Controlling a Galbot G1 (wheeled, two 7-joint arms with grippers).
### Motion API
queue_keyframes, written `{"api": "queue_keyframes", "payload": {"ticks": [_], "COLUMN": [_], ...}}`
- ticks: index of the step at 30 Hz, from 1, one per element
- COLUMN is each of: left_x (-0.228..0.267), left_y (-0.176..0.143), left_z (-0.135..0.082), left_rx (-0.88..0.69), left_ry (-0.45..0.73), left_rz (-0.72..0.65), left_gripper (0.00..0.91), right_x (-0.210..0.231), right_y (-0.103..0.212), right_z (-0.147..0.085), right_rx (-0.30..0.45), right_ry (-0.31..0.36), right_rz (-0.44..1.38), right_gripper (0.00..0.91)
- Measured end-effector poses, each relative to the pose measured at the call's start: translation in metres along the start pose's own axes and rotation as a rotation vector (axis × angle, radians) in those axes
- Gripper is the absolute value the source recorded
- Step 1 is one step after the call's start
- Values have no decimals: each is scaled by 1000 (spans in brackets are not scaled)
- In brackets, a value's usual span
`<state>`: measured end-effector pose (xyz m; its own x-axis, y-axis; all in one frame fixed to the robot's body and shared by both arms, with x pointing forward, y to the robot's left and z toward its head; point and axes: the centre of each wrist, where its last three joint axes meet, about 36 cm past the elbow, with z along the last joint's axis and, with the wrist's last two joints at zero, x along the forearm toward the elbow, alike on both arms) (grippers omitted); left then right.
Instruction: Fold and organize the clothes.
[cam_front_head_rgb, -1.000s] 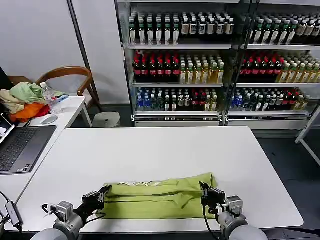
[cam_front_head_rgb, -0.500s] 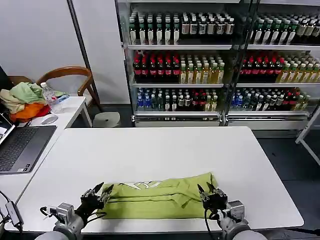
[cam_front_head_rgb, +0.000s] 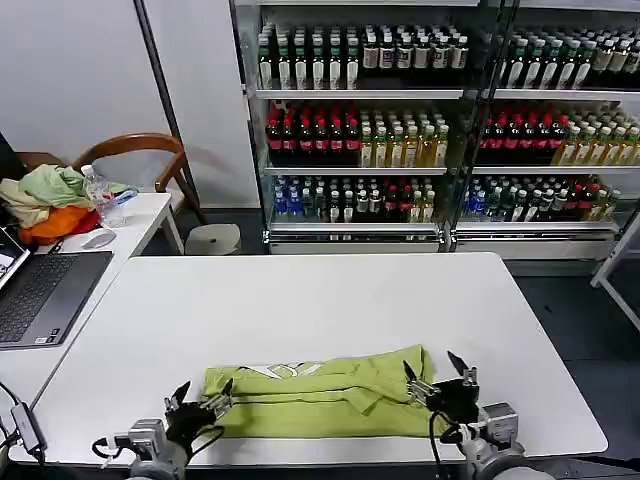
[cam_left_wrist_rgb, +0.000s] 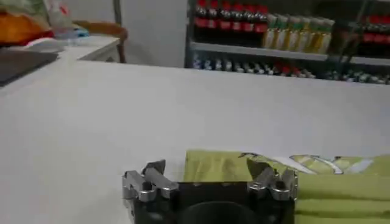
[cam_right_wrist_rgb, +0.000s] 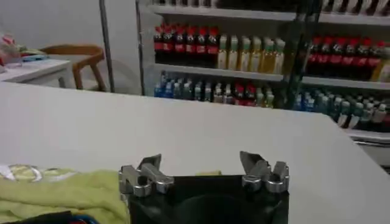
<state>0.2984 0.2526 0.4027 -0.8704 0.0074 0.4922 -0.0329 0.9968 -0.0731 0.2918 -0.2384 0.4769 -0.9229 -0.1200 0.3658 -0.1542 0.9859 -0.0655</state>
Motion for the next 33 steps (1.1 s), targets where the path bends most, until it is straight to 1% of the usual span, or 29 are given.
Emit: {"api": "queue_keyframes", "payload": {"ticks": [1, 2, 4, 5, 15, 20, 27, 33], "left_x": [-1, -1, -3, -4, -5, -3, -5, -10], "left_y": [-2, -3, -7, -8, -20, -28, -29, -21], "left_z": [1, 2, 5, 6, 16, 18, 16, 10], "left_rx": [2, 4, 7, 8, 10, 12, 0, -16], "left_ry": [4, 8, 17, 21, 40, 42, 36, 25], "left_rz": [-6, -13, -27, -33, -49, -35, -24, -42], "left_gripper": [846, 645, 91, 40, 40, 40, 30, 30], "right_x": [0, 0, 0, 0, 2, 2, 0, -3], "right_y": [0, -1, -1, -1, -2, -1, -4, -8], "right_z": [0, 0, 1, 1, 1, 0, 2, 3], "right_rx": [0, 1, 1, 2, 4, 4, 10, 25], "right_ry": [-2, -5, -10, -11, -14, -18, -15, -10], "right_rz": [4, 7, 10, 14, 29, 35, 50, 68], "right_gripper": [907, 907, 907, 907, 907, 907, 907, 907]}}
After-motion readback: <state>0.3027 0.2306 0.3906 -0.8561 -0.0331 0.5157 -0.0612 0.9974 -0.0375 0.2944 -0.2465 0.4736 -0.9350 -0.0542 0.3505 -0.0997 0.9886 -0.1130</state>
